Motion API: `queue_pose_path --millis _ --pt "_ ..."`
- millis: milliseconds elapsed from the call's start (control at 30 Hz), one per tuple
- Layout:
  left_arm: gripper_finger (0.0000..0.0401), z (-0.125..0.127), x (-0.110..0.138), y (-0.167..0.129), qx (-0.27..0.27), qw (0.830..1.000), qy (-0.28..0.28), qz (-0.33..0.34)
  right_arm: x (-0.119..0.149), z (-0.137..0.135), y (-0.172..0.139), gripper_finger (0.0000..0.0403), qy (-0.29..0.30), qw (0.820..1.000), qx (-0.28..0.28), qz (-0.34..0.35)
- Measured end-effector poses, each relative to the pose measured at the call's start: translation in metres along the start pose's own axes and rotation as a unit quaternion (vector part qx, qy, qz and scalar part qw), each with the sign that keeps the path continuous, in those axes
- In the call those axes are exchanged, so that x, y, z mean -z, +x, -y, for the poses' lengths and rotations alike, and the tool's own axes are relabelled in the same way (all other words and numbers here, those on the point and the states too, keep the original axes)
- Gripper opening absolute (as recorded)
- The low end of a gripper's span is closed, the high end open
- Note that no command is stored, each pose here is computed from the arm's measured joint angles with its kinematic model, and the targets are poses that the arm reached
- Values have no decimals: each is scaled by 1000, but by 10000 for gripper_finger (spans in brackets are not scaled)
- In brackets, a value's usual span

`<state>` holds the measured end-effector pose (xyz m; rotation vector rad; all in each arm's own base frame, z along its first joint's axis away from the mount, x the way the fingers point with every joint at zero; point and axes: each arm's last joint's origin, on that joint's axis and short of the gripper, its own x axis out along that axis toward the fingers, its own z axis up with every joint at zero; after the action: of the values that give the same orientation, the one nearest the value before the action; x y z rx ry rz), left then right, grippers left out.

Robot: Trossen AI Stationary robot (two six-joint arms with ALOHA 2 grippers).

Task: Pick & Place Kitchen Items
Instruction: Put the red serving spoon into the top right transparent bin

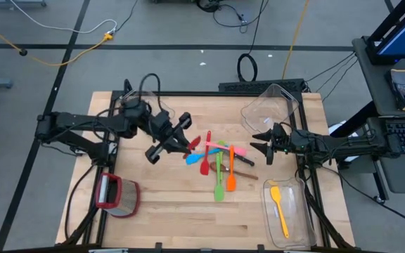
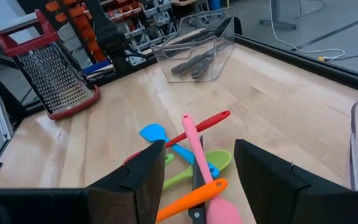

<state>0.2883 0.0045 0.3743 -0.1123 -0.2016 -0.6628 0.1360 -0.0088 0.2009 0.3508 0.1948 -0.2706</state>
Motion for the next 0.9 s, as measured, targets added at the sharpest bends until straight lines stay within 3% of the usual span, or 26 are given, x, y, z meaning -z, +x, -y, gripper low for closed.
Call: queue_pose_path --millis 400,633,767,900 --pt "16 7 -23 -2 17 991 87 101 0 0 0 185 -43 999 -1 1" --pt "16 7 -25 -3 -4 989 94 115 -4 -1 0 185 -39 999 -7 19" --pt "16 5 -23 -2 -29 991 70 114 -4 -2 0 185 -38 999 -8 22" --pt "16 -2 -18 -1 -110 987 -16 118 -4 -2 0 185 -38 999 -8 22"
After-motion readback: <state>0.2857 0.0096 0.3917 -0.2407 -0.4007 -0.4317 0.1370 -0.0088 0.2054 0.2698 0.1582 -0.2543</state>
